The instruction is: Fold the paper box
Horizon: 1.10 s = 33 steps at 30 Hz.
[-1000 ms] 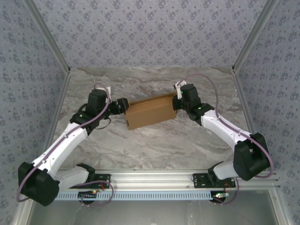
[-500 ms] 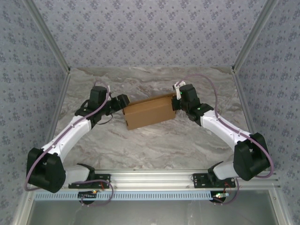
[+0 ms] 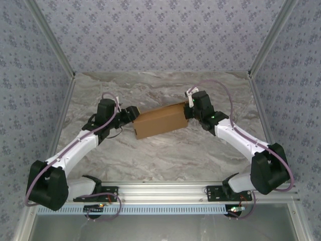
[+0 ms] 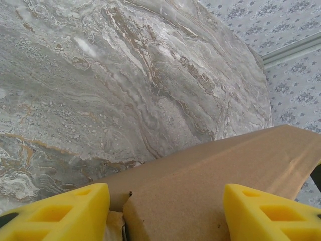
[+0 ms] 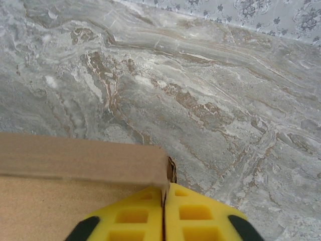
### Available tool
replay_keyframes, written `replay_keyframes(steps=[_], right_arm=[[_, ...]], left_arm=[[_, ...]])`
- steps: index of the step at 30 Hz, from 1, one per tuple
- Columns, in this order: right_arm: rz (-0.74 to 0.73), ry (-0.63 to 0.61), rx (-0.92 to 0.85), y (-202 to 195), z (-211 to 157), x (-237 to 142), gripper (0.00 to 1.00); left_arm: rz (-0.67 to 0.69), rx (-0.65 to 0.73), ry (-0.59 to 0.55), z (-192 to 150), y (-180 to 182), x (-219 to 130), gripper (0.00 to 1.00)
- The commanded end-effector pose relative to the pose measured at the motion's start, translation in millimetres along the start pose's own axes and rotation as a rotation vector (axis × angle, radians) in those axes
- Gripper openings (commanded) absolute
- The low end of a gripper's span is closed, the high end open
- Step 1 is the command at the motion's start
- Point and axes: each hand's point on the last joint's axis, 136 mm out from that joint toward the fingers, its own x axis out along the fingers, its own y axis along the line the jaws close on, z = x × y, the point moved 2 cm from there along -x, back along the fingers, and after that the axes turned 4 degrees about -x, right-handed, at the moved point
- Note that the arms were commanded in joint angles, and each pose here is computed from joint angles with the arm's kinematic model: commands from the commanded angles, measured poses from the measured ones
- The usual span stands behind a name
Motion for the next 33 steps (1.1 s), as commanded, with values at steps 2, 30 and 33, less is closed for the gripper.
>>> replay_keyframes(steps=[2, 30, 33], right_arm=[[0.059, 0.153, -0.022, 12.4, -31.7, -7.6, 0.17], [0.120, 0.043, -0.002, 12.1, 18.8, -60.1, 0.54], [0.130, 0.018, 0.012, 10.0, 29.8, -65.8, 0.55]], left_arm=[[0.117, -0.022, 0.112, -35.7, 35.1, 6.3, 0.58], [0.147, 0.021, 0.120, -42.2, 32.3, 11.7, 0.58], [0.148, 0.023, 0.121, -42.7, 32.4, 11.9, 0.58]])
